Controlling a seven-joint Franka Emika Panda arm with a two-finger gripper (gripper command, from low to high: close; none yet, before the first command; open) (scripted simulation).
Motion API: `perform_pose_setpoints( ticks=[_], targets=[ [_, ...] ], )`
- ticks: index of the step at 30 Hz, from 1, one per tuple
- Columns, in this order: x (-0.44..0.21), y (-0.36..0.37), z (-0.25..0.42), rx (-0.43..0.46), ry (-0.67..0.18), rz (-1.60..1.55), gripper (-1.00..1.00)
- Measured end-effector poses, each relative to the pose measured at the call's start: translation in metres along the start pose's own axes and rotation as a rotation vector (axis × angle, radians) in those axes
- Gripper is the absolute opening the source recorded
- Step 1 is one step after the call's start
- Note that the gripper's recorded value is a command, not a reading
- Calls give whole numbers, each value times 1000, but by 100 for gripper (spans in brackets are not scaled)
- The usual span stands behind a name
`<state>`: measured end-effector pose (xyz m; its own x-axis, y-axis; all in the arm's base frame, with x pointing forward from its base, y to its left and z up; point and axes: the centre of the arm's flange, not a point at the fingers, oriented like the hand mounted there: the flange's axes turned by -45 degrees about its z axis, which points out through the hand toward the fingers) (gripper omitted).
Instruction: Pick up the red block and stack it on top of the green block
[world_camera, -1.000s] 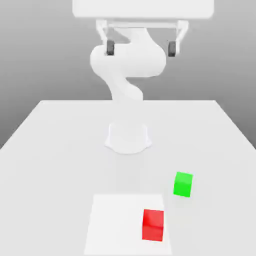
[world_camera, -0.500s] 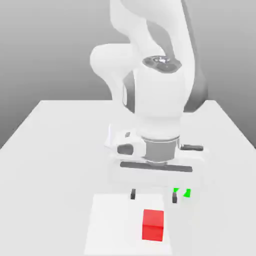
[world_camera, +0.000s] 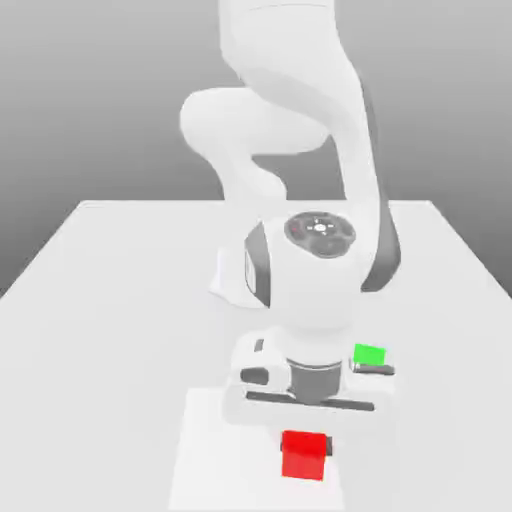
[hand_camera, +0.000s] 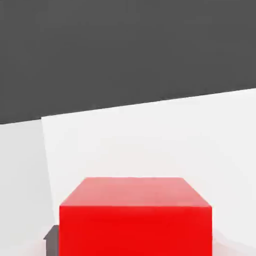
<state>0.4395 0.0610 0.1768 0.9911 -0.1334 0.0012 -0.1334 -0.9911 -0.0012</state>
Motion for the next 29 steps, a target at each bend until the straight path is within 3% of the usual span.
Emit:
perform_pose_setpoints(
  ticks=[4,8,16,26,27,29],
  targets=[
    [-16,-14,-37,5,-2,40,-100],
    [-69,-63,-56,16,-10,130,-100],
    [-164,-83,-70,5,-7,447,-100],
    [-181,-83,-10,-4,5,518,-100],
    [-182,-84,-5,-2,3,515,100],
    [-182,-83,-5,-2,3,518,100]
  ],
)
